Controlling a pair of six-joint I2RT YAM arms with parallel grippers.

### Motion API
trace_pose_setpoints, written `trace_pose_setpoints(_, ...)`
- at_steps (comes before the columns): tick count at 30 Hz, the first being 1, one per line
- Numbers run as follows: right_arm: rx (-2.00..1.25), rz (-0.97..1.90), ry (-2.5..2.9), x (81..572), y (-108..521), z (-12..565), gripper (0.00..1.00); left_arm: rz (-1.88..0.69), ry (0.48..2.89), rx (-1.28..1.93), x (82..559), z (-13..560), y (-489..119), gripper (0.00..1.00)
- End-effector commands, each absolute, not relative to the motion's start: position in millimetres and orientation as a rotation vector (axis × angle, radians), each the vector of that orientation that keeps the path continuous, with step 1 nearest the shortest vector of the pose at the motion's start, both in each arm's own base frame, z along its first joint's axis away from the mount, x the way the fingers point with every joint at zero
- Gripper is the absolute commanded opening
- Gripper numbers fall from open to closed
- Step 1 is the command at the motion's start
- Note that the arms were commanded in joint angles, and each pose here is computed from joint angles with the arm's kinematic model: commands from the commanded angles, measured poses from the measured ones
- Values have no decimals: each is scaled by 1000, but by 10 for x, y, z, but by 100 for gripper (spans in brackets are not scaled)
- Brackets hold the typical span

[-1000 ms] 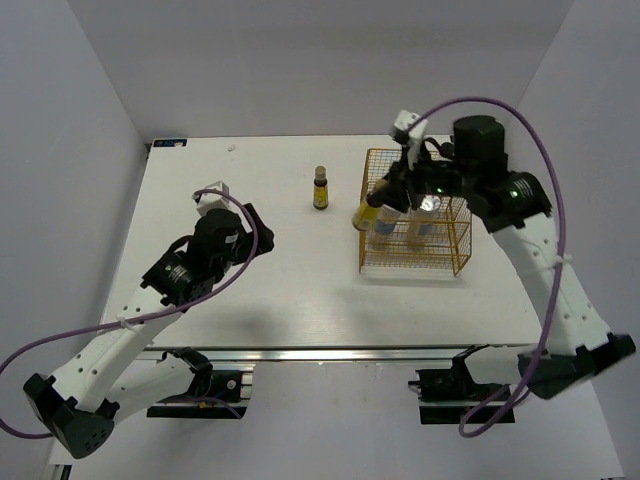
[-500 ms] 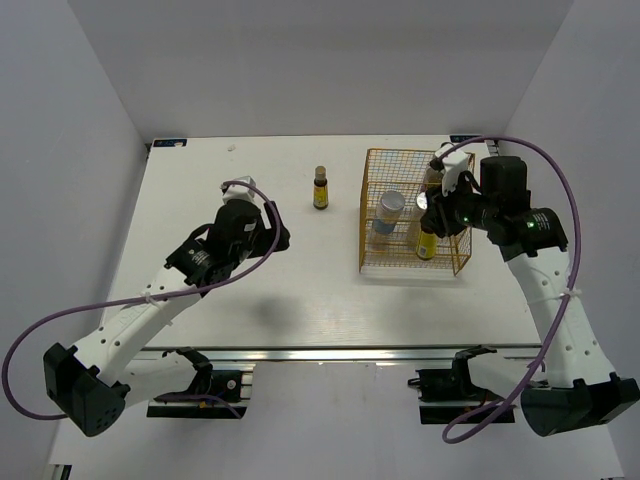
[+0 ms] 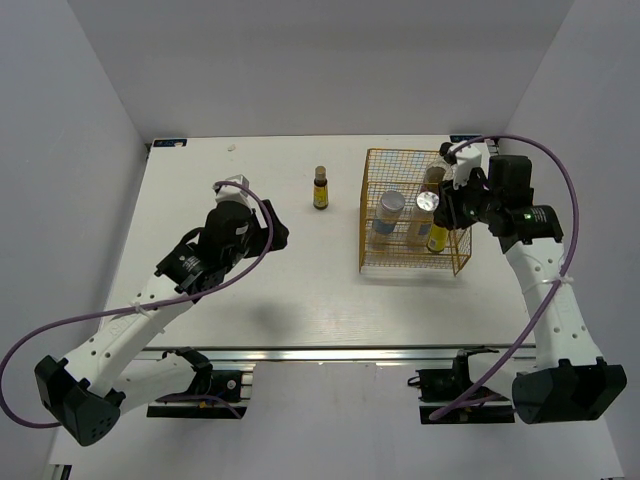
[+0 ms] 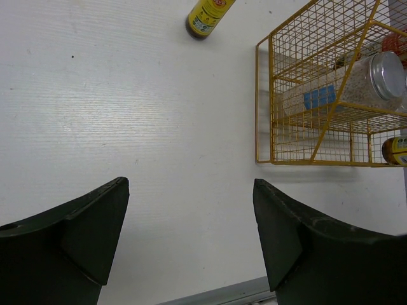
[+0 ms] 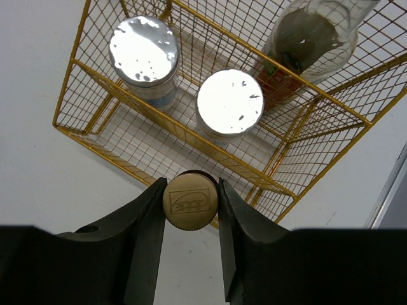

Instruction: Organize the condiment bottles

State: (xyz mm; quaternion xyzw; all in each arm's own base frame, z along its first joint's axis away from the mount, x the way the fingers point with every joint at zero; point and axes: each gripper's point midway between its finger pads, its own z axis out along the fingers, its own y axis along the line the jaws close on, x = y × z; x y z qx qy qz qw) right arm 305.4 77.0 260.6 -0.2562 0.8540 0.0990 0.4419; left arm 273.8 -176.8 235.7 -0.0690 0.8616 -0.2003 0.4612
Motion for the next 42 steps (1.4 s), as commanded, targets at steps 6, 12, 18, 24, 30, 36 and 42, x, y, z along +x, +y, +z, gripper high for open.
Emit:
trace_pose_setpoints(6, -579, 265, 2021, 3349, 745, 2611, 0, -523, 2102, -182, 2713, 2409, -1775, 89)
trace_pose_setpoints(12, -576, 276, 2039, 3360, 752, 2317, 0, -531, 2102, -176, 2742, 2427, -1813, 89)
trace_pose_setpoints(18, -571, 248, 2038, 3363, 714, 2092, 0, -527, 2114, -169, 2765, 2392, -1839, 89)
trace_pose_setpoints(24, -565, 253, 2083, 3331, 700, 1892, 9, -526, 2125, -159, 2785, 2362, -1870, 89)
trace_pose_setpoints(30, -562, 256, 2102, 3303, 694, 1872, 62, -527, 2119, -115, 2877, 2393, -1959, 90)
trace_pose_setpoints(36, -568, 243, 2105, 3273, 676, 1978, 72, -524, 2108, -26, 3100, 2484, -2161, 90)
trace_pose_setpoints(42, -625, 198, 2050, 3169, 590, 2319, 75, -407, 2166, 49, 3451, 2359, -2328, 77)
